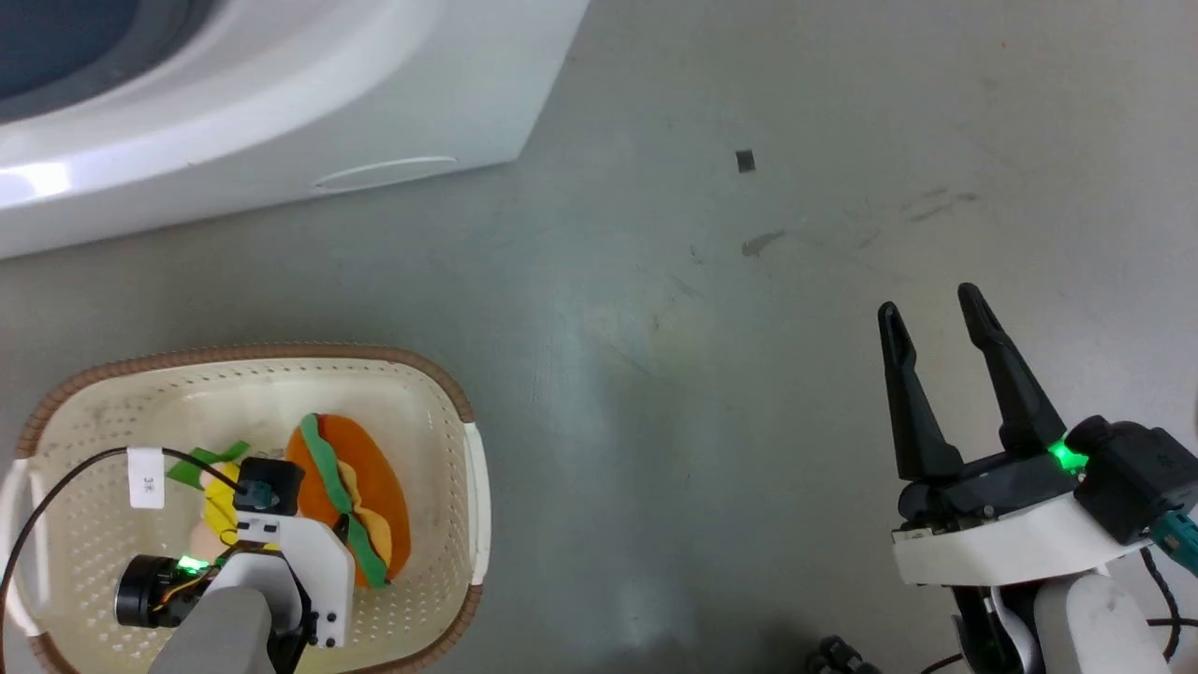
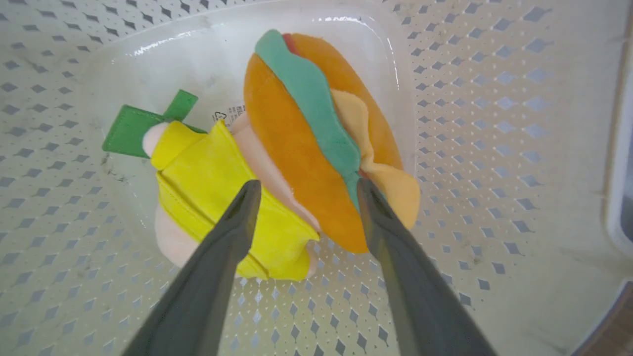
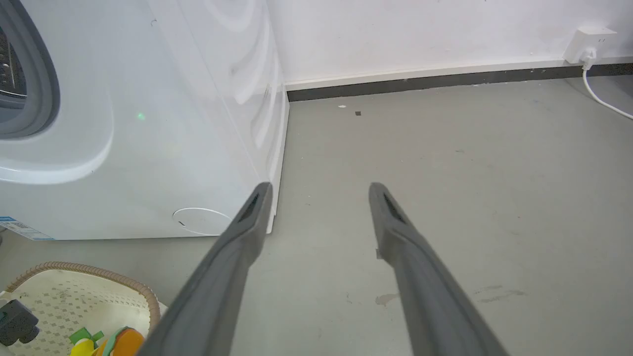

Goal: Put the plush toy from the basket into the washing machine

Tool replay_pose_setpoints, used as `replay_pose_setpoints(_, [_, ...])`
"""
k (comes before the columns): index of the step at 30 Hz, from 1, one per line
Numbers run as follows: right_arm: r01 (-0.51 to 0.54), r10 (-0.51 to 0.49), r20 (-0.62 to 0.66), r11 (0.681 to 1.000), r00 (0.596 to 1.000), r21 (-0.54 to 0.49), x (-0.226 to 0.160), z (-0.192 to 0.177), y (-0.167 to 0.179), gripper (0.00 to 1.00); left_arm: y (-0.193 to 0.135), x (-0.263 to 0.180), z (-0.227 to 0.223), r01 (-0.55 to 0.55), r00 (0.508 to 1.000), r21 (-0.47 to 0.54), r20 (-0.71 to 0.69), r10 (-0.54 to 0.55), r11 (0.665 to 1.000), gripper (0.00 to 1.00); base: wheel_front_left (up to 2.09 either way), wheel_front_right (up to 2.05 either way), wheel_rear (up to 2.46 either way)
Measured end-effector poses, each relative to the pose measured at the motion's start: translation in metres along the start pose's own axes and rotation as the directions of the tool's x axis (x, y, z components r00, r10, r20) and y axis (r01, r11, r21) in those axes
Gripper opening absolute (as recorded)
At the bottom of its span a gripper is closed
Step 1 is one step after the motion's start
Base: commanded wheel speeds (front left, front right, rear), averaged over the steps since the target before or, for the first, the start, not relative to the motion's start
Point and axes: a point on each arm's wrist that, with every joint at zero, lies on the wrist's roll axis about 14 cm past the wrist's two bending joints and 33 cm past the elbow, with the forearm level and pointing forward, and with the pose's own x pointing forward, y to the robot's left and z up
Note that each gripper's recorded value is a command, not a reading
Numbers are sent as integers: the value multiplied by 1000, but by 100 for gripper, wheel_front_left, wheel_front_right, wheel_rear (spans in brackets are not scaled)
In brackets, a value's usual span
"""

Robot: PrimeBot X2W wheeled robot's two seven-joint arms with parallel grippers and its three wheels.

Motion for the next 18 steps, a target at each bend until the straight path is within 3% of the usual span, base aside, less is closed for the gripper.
replay_pose_setpoints(16, [42, -42, -70, 999, 997, -4, 12, -35, -15, 100, -3, 56, -19, 24, 995, 12, -102, -23, 1000, 100, 0, 0, 0])
replay_pose_setpoints(17, [43, -43, -74, 999, 996, -5, 12, -36, -16, 100, -5, 57, -20, 31, 994, 9, -104, -30, 999, 62, 0, 0, 0])
replay_pose_setpoints(18, [42, -43, -76, 999, 996, -5, 12, -37, -15, 100, -7, 57, -21, 40, 994, 5, -107, -39, 999, 0, 0, 0, 0])
